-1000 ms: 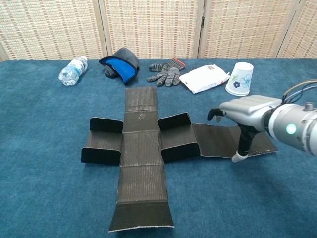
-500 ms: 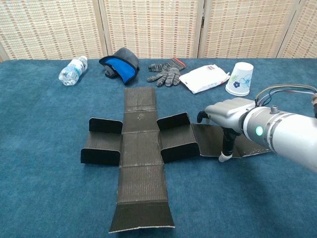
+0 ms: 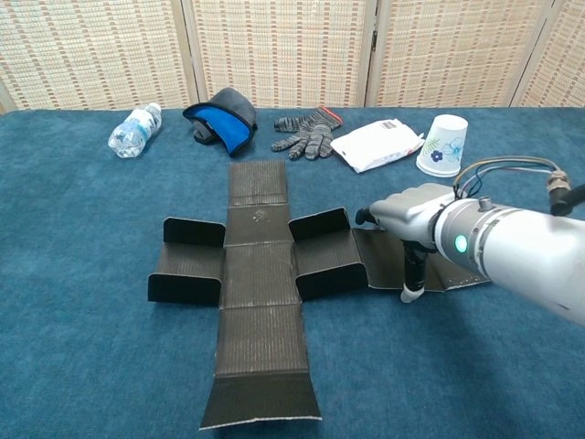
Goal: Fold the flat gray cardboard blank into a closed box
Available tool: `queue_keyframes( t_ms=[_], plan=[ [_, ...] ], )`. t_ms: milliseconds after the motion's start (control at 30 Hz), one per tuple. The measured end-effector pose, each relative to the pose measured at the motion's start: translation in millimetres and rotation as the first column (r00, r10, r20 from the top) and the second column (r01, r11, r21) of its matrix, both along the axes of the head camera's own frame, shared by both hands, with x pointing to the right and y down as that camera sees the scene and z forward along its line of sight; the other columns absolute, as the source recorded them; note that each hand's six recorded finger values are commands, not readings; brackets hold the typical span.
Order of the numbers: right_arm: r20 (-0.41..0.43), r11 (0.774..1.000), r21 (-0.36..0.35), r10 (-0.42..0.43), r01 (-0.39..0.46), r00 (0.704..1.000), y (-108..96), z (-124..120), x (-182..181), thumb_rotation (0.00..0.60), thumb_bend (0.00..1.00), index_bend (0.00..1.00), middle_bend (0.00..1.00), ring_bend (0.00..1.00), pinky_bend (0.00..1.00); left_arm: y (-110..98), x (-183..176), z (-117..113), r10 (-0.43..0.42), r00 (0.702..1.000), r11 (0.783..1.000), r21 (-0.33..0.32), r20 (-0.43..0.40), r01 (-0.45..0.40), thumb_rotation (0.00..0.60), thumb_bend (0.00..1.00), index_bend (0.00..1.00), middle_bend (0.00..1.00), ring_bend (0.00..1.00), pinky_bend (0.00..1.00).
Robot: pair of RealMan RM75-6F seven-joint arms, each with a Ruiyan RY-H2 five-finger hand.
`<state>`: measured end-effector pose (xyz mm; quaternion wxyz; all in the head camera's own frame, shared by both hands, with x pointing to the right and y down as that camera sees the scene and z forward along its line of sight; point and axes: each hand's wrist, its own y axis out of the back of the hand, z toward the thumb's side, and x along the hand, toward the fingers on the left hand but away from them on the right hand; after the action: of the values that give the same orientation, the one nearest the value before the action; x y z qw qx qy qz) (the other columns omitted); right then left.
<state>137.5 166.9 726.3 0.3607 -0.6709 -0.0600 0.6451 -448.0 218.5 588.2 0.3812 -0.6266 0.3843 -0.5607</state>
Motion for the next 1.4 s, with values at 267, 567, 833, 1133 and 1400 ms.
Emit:
queue_keyframes(
  t_ms=[267,567,833,1133,1400],
  plan=[
    [-0.022,1.000,-0.007,-0.026,0.026,0.999,-4,-1,-3,0.600,0.00,0.09,0.15,0.81,0.89,1,-2,0,-0.004,1.000,1.000,-0.004,0.001,0.004,0.600,0.10,0.18,0.16,0.15,0.27],
    [-0.031,0.999,-0.006,-0.046,0.046,0.998,-6,-1,-8,0.600,0.04,0.15,0.19,0.81,0.89,2,-2,1,-0.007,1.000,1.000,-0.009,-0.004,0.007,0.600,0.10,0.18,0.15,0.15,0.26],
    [0.003,0.999,0.014,-0.031,0.031,1.000,-10,-2,-11,0.600,0.13,0.19,0.24,0.81,0.89,-2,-3,3,-0.001,1.000,1.000,-0.005,-0.014,0.000,0.600,0.10,0.19,0.15,0.16,0.26],
    [0.084,1.000,0.021,0.002,-0.004,0.996,-12,-1,-9,0.600,0.14,0.19,0.24,0.81,0.89,-28,-8,28,0.056,0.998,0.998,-0.021,-0.040,-0.057,0.600,0.10,0.14,0.15,0.17,0.26],
    [0.097,1.000,0.025,-0.006,0.003,0.995,-13,-2,-6,0.600,0.14,0.19,0.24,0.81,0.89,-63,2,72,0.186,0.982,0.982,-0.043,0.001,-0.186,0.600,0.10,0.00,0.03,0.12,0.26]
  ],
)
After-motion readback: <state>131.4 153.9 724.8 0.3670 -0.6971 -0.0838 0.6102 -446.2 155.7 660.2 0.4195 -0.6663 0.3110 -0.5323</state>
